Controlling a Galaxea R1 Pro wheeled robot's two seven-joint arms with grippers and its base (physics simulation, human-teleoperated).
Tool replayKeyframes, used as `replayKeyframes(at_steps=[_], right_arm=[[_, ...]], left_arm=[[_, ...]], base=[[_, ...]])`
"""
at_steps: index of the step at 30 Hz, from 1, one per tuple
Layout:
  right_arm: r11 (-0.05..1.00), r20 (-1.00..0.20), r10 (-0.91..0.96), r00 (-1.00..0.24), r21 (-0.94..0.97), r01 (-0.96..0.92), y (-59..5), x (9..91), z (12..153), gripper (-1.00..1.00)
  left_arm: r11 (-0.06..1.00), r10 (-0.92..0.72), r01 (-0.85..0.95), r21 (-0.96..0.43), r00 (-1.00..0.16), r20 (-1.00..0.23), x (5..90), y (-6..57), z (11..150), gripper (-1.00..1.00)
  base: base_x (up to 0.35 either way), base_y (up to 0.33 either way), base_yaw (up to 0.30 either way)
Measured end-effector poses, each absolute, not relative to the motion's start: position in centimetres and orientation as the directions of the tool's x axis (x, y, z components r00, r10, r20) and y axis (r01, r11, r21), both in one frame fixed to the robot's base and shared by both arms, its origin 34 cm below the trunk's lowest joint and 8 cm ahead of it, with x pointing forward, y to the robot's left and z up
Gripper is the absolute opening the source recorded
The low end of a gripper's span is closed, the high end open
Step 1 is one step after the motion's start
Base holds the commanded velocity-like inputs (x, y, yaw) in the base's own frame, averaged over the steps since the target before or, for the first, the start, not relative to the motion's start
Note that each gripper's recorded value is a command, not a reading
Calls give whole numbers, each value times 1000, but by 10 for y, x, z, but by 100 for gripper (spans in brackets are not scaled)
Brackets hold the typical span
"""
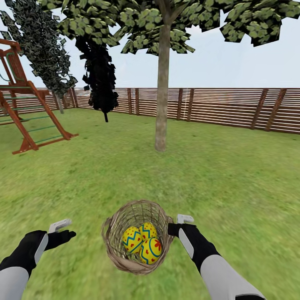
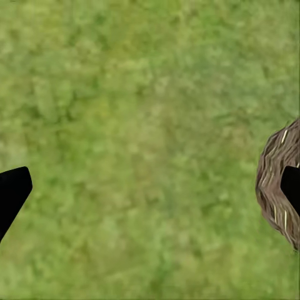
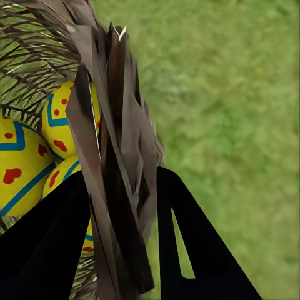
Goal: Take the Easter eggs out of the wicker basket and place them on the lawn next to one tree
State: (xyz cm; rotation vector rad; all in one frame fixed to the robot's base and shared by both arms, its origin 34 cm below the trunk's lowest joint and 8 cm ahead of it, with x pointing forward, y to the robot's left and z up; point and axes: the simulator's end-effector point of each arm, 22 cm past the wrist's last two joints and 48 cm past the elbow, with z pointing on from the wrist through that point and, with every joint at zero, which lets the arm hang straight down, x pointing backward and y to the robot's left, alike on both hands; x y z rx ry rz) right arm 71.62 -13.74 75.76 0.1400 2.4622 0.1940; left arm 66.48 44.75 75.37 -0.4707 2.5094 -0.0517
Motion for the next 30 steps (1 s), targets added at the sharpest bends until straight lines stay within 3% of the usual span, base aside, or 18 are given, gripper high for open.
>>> replayKeyframes(at_steps=[30], right_arm=[[983,-610,149,-778,174,52,-137,717,758,-100]], left_arm=[[937,-343,-320,-139,-770,-539,665,447,754,100]], base=[[318,0,17]])
